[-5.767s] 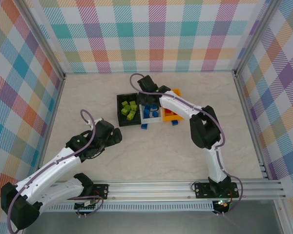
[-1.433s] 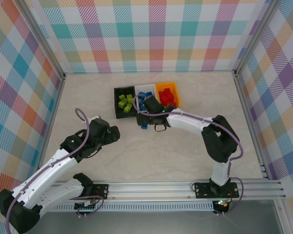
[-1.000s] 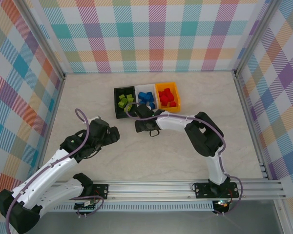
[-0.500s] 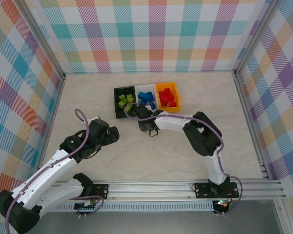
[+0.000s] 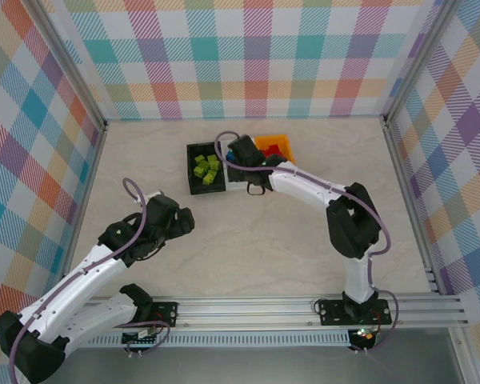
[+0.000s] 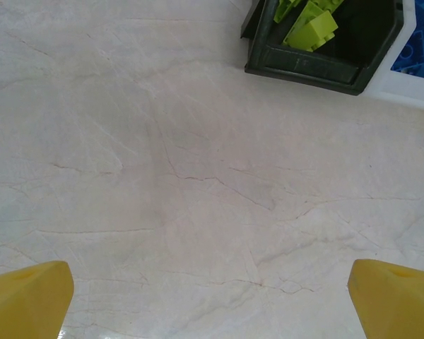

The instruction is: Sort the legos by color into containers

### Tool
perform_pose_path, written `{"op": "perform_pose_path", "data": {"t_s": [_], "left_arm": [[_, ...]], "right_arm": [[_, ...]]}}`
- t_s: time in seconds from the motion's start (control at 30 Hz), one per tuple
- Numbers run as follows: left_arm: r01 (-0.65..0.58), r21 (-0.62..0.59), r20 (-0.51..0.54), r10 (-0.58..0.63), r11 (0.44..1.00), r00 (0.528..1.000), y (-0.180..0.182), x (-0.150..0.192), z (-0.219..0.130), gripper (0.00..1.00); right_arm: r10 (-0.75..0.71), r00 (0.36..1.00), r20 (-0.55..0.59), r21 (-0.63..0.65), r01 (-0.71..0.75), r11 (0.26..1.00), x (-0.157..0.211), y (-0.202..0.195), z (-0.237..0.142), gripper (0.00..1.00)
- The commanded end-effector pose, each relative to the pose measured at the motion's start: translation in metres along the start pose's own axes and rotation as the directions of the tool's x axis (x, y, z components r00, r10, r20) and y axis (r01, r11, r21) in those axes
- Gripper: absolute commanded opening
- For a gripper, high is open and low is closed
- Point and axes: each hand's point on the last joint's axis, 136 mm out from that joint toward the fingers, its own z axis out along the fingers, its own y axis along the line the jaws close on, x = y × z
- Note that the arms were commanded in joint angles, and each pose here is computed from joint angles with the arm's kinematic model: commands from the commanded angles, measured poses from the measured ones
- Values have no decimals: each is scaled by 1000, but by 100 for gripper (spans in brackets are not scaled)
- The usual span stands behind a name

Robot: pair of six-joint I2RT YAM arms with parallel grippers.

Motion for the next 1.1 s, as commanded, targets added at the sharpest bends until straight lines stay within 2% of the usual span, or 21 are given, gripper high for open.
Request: {"op": "perform_pose_path", "data": {"t_s": [0.0,0.17,0.23,0.33,0.37,0.4,0.53,0.63,0.77,0.87,0.93,1.0,1.07], "left_arm": [[-3,-21,20,4,1000,1000,3,-9,-5,100],[-4,-31,26,5,999,1000,4,-11,-5,100],[-7,-38,25,8,999,1000,4,-12,-5,100],[-8,-45,31,9,999,999,4,-14,-4,100],[-5,-44,36,7,999,999,4,-15,-5,100],[-3,-45,41,5,999,999,4,-16,-6,100],[-6,-31,78,8,1000,997,-3,-29,-11,100],[-7,-64,154,16,998,988,-2,-49,-16,100],[60,-174,353,5,983,936,15,-84,-25,100],[100,-176,487,-1,979,873,13,-103,-20,100],[85,-172,554,25,982,832,6,-114,-11,100],[54,-215,577,82,975,813,4,-127,3,100],[28,-278,552,136,960,822,13,-139,28,100]], "right_arm": [[-24,999,-38,23,24,999,1,-6,22,38],[3,1000,-31,56,-1,998,-18,-16,41,39],[-4,999,-36,65,7,998,-20,-16,45,43],[-7,999,-37,71,9,997,-21,-16,46,56],[-3,1000,-23,68,5,998,-24,-16,43,68],[2,1000,-3,64,-2,998,-29,-15,38,76],[17,994,112,28,-20,999,-56,-12,-3,87],[53,972,229,14,-58,998,-70,-22,-47,95],[100,928,359,36,-121,992,-65,-52,-99,99],[116,903,413,85,-166,982,-52,-79,-122,100],[93,895,437,103,-152,983,-43,-88,-130,100],[66,891,450,110,-128,986,-30,-96,-133,100],[82,888,452,124,-154,980,-17,-108,-137,100]]}}
